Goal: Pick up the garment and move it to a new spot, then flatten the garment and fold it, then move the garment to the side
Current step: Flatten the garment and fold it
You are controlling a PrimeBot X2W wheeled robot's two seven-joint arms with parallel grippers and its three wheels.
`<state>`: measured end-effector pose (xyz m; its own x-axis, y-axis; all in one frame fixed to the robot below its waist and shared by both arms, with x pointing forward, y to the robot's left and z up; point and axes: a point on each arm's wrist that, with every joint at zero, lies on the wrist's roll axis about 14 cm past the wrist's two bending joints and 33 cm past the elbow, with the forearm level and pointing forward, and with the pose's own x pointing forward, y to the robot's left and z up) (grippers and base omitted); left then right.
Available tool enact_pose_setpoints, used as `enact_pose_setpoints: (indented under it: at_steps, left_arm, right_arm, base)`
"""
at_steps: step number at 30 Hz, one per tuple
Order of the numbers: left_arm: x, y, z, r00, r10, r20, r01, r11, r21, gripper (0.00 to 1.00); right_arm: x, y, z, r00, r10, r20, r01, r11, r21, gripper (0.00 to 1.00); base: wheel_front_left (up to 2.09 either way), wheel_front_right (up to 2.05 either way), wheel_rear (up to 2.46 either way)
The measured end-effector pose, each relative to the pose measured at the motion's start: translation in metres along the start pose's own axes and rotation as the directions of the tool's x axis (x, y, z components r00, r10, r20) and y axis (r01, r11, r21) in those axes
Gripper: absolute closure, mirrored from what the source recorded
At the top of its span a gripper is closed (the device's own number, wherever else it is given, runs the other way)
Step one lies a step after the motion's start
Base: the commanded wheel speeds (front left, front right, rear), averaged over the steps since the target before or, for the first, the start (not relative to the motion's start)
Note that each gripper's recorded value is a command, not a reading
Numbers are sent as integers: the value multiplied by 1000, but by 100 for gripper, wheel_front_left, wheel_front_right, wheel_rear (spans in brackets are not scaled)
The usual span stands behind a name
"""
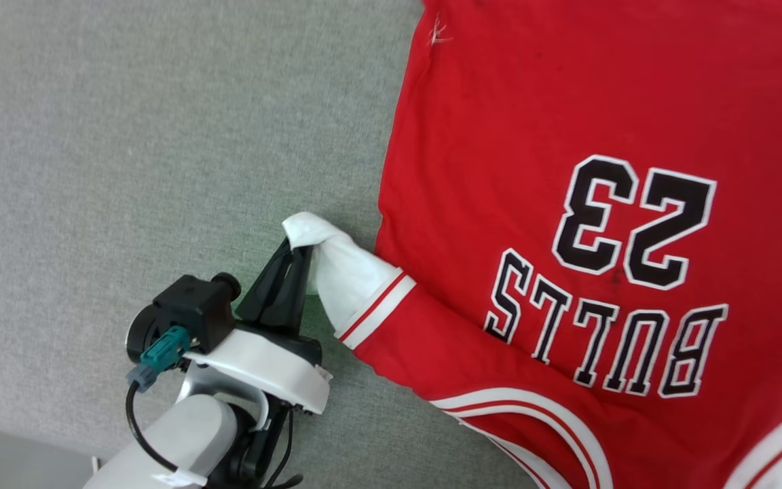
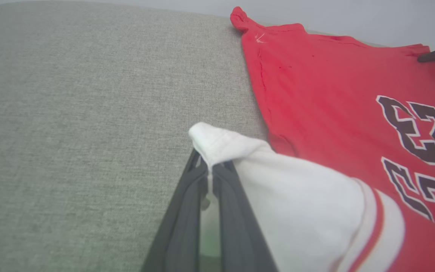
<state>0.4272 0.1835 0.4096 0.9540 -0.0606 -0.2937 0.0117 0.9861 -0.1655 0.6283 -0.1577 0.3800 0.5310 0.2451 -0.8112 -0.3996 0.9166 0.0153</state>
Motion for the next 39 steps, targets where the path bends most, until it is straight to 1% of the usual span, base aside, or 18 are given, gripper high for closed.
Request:
enact_pose_setpoints:
  at_steps: [6, 10, 13, 17, 23, 26, 27, 31, 34, 37, 39]
  left_arm:
    - [-17, 1, 11, 1000, 9, 29, -9, 1000, -7, 100]
    - [-31, -1, 19, 999, 11, 45, -10, 999, -34, 100]
    - [-42, -4, 23, 998, 3, 57, -1, 999, -43, 100]
    - [-54, -5, 31, 997, 1, 77, 2, 999, -44, 100]
    - [-66, -13, 35, 996, -23, 90, 27, 999, -43, 100]
    - [-70, -17, 35, 995, -35, 90, 39, 999, -37, 100]
    - [-72, -19, 36, 995, -44, 92, 47, 998, -35, 100]
    - [-75, -24, 35, 994, -56, 92, 59, 998, -35, 100]
    - [-76, -25, 34, 994, -60, 89, 63, 997, -32, 100]
    - [-76, -24, 32, 995, -57, 81, 59, 998, -30, 100]
    - [-77, -23, 31, 995, -56, 79, 58, 998, -29, 100]
  right_arm:
    - [-52, -1, 21, 988, -16, 152, 28, 996, -81, 100]
    - [-92, -1, 10, 979, -15, 202, 41, 991, -127, 100]
    - [-123, -9, -9, 974, -32, 224, 65, 987, -144, 100]
    - [-157, -18, -54, 979, -52, 197, 79, 988, -131, 100]
    - [-198, -33, -122, 980, -105, 171, 111, 993, -28, 100]
    - [-212, -36, -158, 979, -130, 154, 124, 991, 46, 100]
    - [-217, -33, -184, 981, -136, 137, 123, 987, 99, 100]
    - [-222, -21, -246, 989, -137, 48, 126, 974, 187, 100]
    - [-216, 2, -290, 995, -97, -32, 102, 962, 252, 100]
    - [-210, 26, -321, 994, -53, -91, 78, 948, 308, 100]
    - [-207, 35, -332, 993, -37, -113, 72, 943, 326, 100]
  base:
    - [0, 0, 0]
    - [0, 0, 0]
    - [0, 0, 0]
    - [0, 0, 0]
    - [0, 0, 0]
    - [0, 0, 0]
    - [0, 0, 0]
    - [0, 0, 0]
    - [0, 0, 0]
    - [0, 0, 0]
    - [0, 0, 0]
